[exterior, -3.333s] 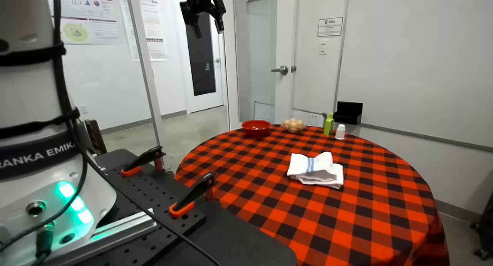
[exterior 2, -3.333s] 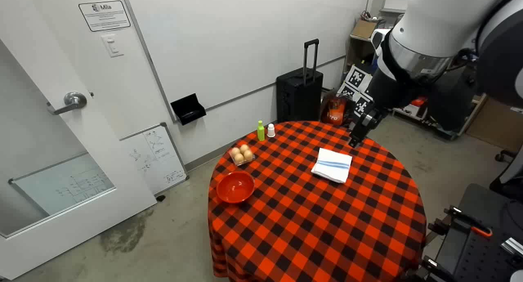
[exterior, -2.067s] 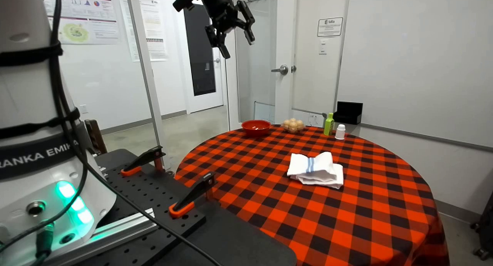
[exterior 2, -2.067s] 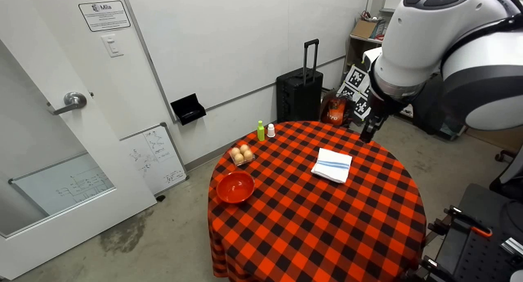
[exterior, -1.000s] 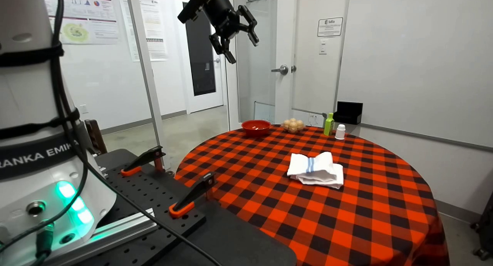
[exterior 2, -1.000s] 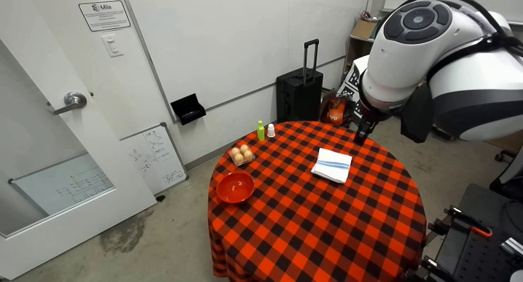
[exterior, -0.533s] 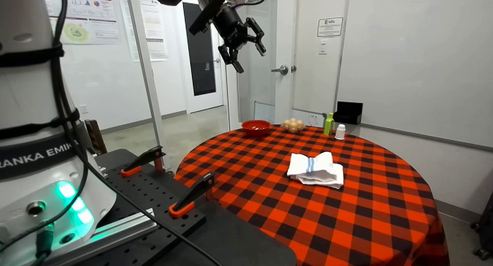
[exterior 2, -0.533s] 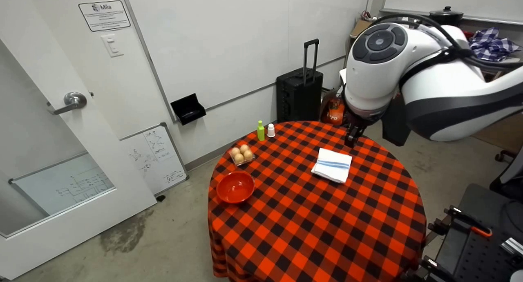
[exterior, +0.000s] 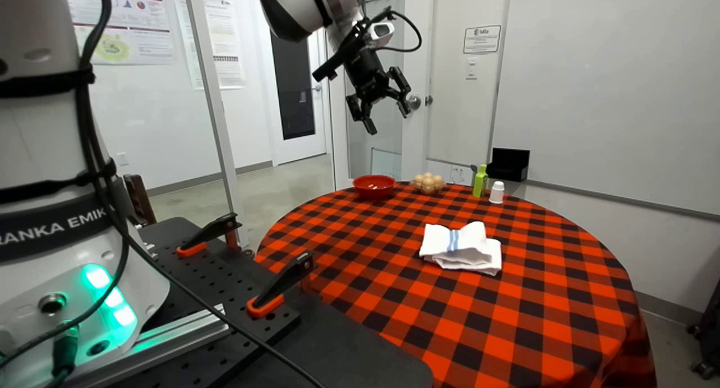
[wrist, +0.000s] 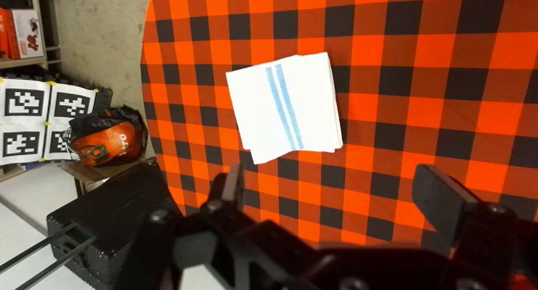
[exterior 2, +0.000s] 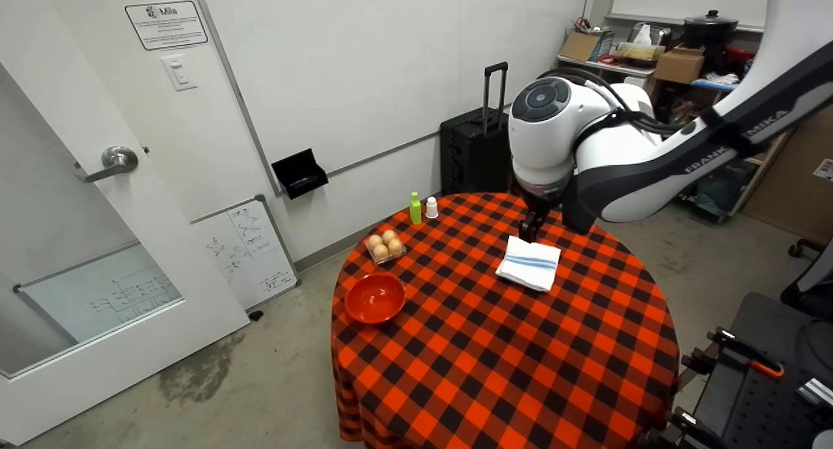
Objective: Straighten the towel
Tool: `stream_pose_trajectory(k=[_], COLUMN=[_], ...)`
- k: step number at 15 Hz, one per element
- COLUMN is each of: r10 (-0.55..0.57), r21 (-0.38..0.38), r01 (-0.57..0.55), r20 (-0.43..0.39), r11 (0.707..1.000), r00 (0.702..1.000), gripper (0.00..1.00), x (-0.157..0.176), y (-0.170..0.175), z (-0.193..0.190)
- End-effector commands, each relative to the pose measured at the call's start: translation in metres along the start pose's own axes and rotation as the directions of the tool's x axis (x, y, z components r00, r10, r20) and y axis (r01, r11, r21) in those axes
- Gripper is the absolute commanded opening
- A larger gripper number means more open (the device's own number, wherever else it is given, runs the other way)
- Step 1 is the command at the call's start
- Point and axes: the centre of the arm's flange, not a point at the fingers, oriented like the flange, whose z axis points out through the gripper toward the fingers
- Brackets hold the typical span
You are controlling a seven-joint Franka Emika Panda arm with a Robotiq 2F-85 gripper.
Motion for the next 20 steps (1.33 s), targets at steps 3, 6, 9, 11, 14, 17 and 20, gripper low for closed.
stream_pose_trajectory(k=[3, 6, 9, 11, 14, 17, 20], r10=[0.005, -0.021, -0.044, -0.050, -0.046, -0.040, -0.033], r21=[0.007, -0.029, -0.038, -0.034, -0.008, 0.017, 0.054], r01=[-0.006, 0.021, 0.045, 0.050, 0.046, 0.039, 0.032], r20=[0.021, 0.014, 0.019, 0.028, 0.033, 0.035, 0.014], r11=[1.000, 0.999, 0.998, 0.998, 0.999, 0.999, 0.998], r00=[1.000, 1.000, 0.999, 0.998, 0.998, 0.999, 0.999], gripper=[1.00, 1.00, 1.00, 1.00, 1.00, 1.00, 1.00], x=[0.054, 0.068, 0.076, 0.078, 0.073, 0.066, 0.062], y=[-0.018, -0.030, -0.039, -0.041, -0.037, -0.027, -0.018], z=[0.074, 0.104, 0.132, 0.151, 0.179, 0.206, 0.220])
